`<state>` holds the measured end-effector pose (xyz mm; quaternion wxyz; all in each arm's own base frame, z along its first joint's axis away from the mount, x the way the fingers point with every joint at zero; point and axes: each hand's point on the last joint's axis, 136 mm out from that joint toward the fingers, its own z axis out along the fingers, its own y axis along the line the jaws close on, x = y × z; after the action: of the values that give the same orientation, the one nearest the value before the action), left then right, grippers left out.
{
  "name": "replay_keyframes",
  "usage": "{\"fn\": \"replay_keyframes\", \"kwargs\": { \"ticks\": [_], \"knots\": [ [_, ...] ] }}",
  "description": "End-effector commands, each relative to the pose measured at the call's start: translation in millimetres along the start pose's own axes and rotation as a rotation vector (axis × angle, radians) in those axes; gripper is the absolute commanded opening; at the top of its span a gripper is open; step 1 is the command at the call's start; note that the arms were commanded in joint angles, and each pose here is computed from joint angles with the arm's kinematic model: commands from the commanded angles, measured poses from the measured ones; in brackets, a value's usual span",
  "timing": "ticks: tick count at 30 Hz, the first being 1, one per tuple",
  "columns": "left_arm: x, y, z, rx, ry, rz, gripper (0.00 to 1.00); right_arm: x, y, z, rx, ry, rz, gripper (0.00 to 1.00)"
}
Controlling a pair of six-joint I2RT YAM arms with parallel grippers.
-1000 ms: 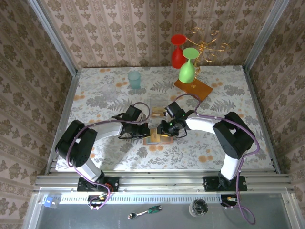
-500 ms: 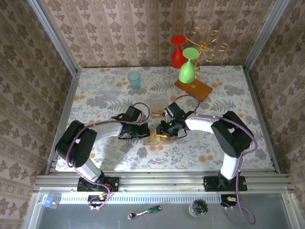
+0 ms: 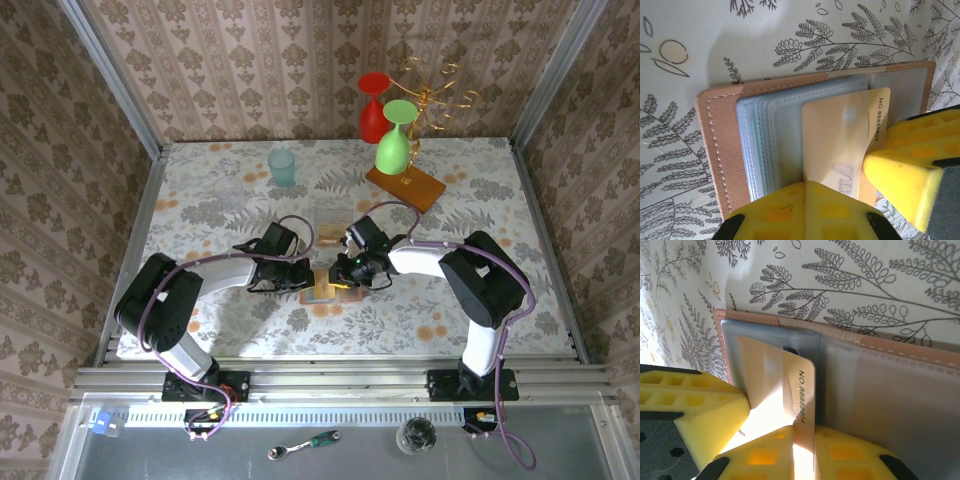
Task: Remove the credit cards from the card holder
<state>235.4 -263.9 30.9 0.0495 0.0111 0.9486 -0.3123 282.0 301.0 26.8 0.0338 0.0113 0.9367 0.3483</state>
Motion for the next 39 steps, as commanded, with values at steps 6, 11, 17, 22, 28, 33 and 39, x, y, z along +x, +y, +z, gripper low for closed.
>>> {"fn": "replay_keyframes", "kwargs": {
  "ticks": [6,11,17,22,28,33,39],
  "knots": [
    [16.4,27.1,1.8,-0.096,0.038,-0.031,0.00,2.8,-10.5,-3.3,0.008,-0.001,0.024,0.13],
    [15.7,26.9,1.9,-0.095,0.037,-0.030,0.00,2.3,-14.6,-9.0,0.019,-0.009,0.029,0.13],
    [15.4,26.4,2.3,-0.094,0.037,-0.030,0.00,0.8,-18.0,-16.1,0.027,-0.021,0.031,0.12],
    [13.9,24.7,2.5,-0.087,0.034,-0.030,0.00,-1.0,-20.9,-24.7,0.039,-0.034,0.032,0.12],
    [10.4,19.7,2.4,-0.075,0.030,-0.026,0.00,-2.8,-15.9,-33.2,0.037,-0.042,0.016,0.11],
    [8.0,15.8,0.9,-0.064,0.025,-0.022,0.00,-5.5,-8.3,-39.7,0.027,-0.053,0.006,0.11],
    [6.3,12.4,-0.4,-0.052,0.020,-0.021,0.00,-8.6,1.3,-48.4,0.015,-0.067,-0.010,0.09]
  ]
}}
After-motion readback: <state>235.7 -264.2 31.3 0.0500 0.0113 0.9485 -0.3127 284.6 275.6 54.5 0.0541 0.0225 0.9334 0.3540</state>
